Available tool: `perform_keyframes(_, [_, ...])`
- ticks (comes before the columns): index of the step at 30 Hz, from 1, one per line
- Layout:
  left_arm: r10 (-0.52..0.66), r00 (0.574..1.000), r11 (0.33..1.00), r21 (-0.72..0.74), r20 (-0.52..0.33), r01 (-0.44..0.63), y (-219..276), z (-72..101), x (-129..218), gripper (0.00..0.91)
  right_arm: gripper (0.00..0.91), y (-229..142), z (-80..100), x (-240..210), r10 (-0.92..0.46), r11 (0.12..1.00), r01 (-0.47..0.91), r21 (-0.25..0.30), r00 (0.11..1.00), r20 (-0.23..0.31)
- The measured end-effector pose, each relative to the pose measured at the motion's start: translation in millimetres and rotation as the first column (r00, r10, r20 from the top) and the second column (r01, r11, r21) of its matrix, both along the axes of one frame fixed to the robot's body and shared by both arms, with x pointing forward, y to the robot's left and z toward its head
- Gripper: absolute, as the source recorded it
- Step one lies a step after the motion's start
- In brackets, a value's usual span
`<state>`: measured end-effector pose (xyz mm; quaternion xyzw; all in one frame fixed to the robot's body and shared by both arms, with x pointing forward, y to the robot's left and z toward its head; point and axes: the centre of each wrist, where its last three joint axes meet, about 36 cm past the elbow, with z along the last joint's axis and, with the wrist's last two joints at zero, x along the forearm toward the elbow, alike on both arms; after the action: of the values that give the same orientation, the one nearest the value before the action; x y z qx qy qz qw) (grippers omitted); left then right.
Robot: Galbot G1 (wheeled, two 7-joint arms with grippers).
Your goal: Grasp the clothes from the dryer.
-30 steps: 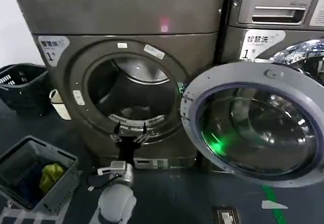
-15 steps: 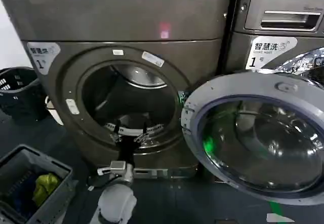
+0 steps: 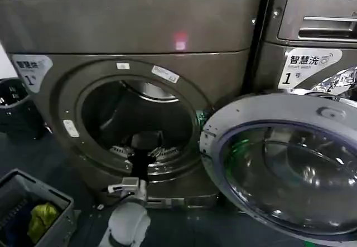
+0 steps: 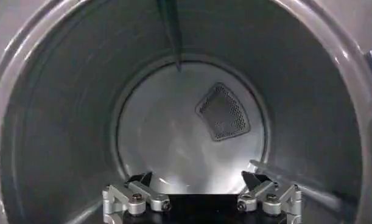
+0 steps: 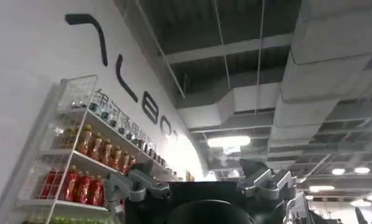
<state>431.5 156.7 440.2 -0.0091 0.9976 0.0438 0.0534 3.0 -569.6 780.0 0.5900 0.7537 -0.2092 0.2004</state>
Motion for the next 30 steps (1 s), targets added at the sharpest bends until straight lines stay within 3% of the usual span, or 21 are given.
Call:
perform_keyframes(9, [0.008,1.000,1.000,0.000,-0.001,-0.008,7,-5.0,70,0.907,0.907,0,-1.4,-1,-0.016,1.000,0.015,-0.002,1.000,-0.013])
perform_keyframes(18, [-0.006,1.000,1.000,0.011,-0.024,0.006,14,-6.8,171,0.907,0.907,0,-7.0,-2,-0.012,1.000,0.012,0.003,1.000,-0.005])
perform_keyframes(22, [-0.020,0.999,1.000,0.022,-0.040,0.021,23,1.6,218,0.907,0.907,0,-11.0,-1,-0.006,1.000,0.006,0.008,1.000,-0.001])
perform_keyframes(30, [-0.146,0.978,0.964,0.202,-0.148,0.174,62,14.3,289,0.907,0.907,-1,-15.1,-1,-0.002,1.000,0.002,0.014,1.000,0.007])
